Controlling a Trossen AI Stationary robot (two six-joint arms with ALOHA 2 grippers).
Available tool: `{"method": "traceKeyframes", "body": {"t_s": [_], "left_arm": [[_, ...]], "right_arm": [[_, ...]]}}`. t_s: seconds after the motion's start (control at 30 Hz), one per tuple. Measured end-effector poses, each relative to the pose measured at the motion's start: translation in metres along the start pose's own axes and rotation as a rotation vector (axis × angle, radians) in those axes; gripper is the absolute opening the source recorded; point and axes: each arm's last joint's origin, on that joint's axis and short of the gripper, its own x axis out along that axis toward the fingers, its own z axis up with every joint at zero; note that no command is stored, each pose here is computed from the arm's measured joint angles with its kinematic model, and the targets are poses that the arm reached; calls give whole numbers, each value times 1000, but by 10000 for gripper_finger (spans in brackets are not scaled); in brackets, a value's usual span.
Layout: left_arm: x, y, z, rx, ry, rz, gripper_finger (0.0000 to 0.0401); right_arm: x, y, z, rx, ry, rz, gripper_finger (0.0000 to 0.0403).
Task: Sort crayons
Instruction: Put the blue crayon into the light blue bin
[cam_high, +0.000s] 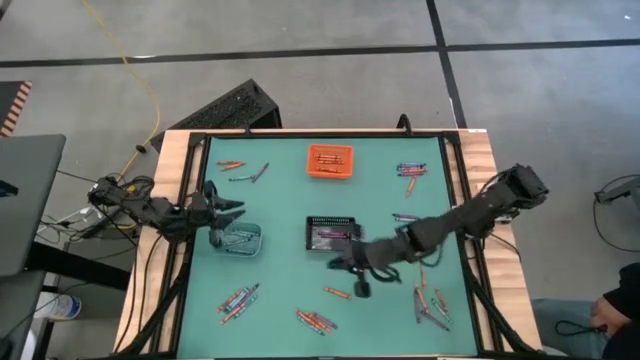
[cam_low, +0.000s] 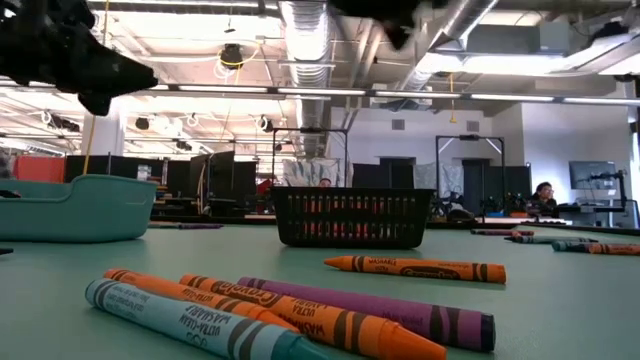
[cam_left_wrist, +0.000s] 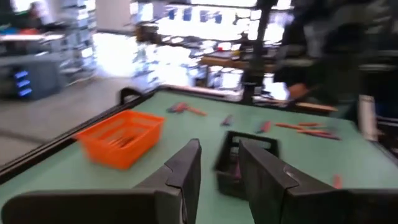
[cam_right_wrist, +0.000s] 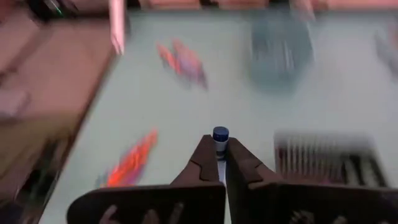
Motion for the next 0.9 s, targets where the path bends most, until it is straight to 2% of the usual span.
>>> {"method": "traceKeyframes", "body": {"t_s": [0.17,0.37,0.5,0.67,0.9], "left_arm": [[-4,7,7,-10,83,129,75],[-6,9,5,-37,117,160,55],[-6,11,4,-43,112,224,42],[-7,11,4,-43,111,230,28],[-7,11,4,-33,114,229,22]], "right_arm": [[38,-31,15,-88,-210,62,7],[99,-65,34,-133,-367,10,7],[140,-82,44,-125,-399,-7,7],[185,-97,43,-116,-381,4,7],[220,-106,42,-93,-372,34,7]]}}
